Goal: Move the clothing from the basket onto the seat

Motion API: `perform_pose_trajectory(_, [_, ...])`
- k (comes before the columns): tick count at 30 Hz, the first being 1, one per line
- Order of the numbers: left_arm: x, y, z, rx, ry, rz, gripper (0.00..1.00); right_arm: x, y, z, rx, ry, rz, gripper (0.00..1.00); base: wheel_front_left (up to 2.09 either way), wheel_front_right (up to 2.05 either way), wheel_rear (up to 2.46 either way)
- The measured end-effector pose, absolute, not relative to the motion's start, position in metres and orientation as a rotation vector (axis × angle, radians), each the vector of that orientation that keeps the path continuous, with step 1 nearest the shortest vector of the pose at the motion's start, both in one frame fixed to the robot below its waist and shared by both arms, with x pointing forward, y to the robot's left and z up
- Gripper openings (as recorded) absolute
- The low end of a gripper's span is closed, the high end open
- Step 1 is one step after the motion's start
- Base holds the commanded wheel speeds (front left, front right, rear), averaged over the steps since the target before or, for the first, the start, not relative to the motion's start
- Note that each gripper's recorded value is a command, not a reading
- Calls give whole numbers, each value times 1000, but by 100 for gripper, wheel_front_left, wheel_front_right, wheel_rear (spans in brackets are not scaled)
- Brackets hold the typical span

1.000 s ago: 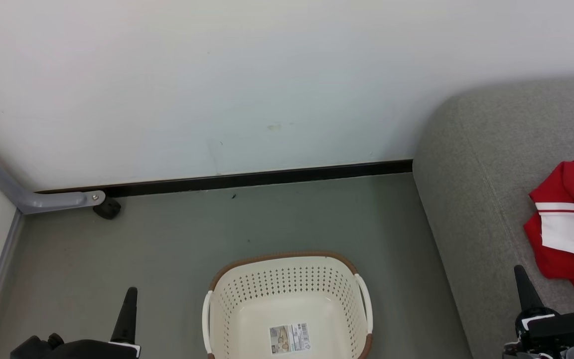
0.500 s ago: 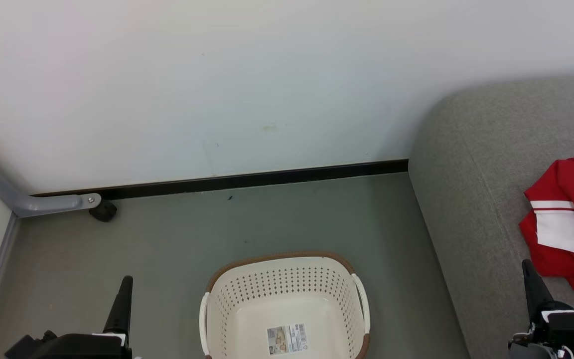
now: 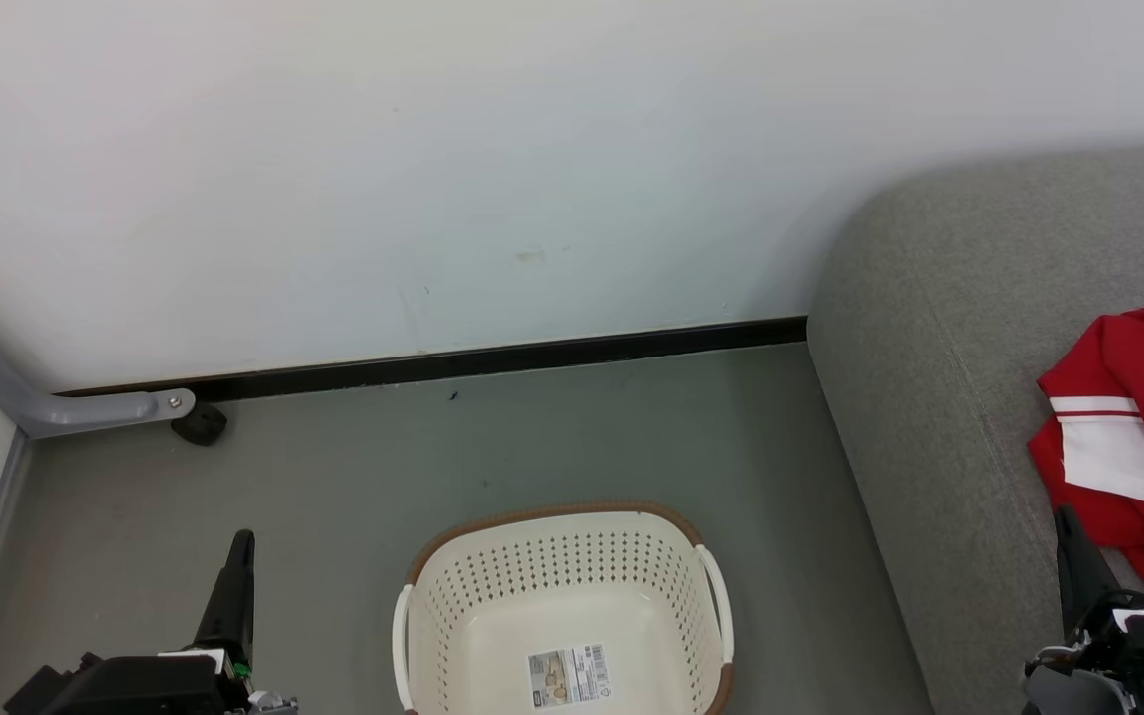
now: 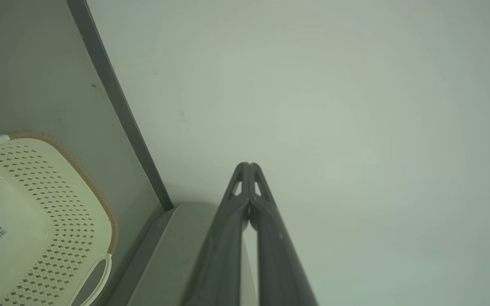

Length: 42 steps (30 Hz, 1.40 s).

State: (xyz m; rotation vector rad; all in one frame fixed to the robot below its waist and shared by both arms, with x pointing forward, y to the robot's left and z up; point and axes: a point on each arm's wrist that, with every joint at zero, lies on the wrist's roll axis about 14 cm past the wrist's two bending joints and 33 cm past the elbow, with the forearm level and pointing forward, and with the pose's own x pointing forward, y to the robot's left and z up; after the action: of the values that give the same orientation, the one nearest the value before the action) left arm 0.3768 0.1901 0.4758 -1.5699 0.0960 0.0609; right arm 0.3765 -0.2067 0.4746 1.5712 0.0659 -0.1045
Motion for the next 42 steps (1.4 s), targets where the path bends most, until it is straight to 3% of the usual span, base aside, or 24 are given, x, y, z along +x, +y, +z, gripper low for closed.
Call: perform_pose_trajectory(42, [377,190,476,-1571,95,61,0,377,-206,475,1573,65,-104,0,0,0,0])
